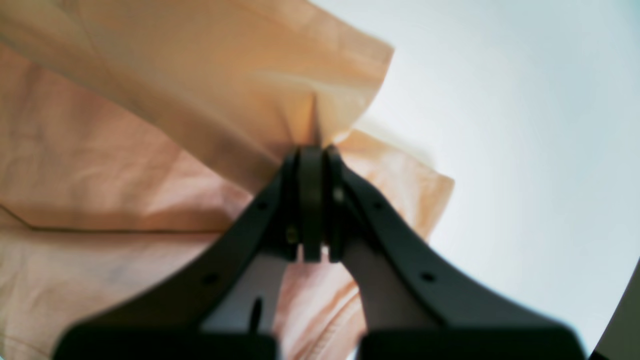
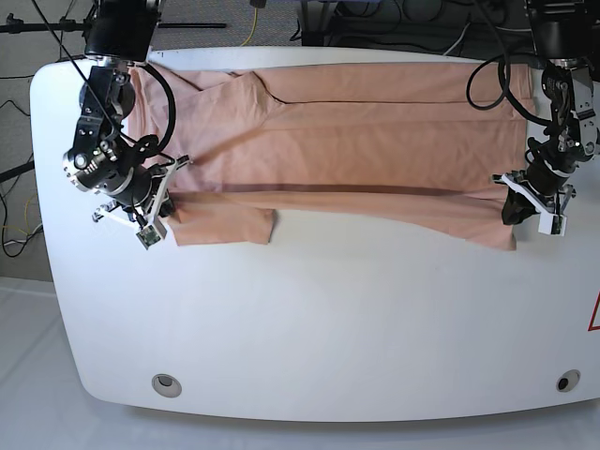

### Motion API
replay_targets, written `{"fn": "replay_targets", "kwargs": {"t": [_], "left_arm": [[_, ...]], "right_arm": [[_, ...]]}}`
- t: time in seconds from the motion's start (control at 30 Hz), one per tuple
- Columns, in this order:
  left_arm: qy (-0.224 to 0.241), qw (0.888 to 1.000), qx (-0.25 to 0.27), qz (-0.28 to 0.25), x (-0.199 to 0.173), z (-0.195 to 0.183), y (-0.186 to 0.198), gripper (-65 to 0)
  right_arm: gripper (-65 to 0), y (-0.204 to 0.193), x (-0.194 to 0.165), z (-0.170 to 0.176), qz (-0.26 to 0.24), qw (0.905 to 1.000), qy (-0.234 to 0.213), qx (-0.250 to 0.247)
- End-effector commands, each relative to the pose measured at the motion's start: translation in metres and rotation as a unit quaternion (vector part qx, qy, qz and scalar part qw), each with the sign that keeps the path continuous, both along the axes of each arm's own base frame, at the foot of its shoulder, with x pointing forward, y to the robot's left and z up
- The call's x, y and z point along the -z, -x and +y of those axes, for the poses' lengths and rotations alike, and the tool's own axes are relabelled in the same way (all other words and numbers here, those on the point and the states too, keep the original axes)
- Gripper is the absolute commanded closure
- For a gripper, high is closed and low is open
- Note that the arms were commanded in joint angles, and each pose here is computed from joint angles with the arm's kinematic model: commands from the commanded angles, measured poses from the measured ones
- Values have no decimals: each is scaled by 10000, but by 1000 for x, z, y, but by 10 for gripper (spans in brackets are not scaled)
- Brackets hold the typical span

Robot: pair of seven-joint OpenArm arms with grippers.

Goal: Fold the T-shirt properly
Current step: 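Fold the hem with both grippers over toward the shoulder edge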

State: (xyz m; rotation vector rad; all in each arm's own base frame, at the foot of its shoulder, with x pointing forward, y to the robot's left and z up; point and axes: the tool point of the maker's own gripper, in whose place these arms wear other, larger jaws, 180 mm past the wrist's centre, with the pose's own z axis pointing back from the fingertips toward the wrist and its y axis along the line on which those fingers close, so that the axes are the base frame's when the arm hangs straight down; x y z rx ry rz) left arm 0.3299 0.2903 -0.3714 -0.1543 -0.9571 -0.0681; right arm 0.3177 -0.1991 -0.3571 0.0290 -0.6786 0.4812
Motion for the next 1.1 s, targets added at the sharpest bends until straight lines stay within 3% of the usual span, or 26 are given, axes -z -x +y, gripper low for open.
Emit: {"fn": "replay_targets", "kwargs": {"t": [0.0, 0.57, 1.07], "left_arm": [[-94, 9997, -30, -237, -17, 9, -5, 0], [-204, 9997, 102, -52, -10, 2, 20, 0], [-350, 9989, 311, 46, -13, -6, 35, 0]], "right_arm": [[0, -7, -19, -7, -277, 9995, 158, 6], [0, 28, 1, -1, 26, 9997, 178, -155], [0, 43, 4, -19, 163, 9995, 269, 105]]}}
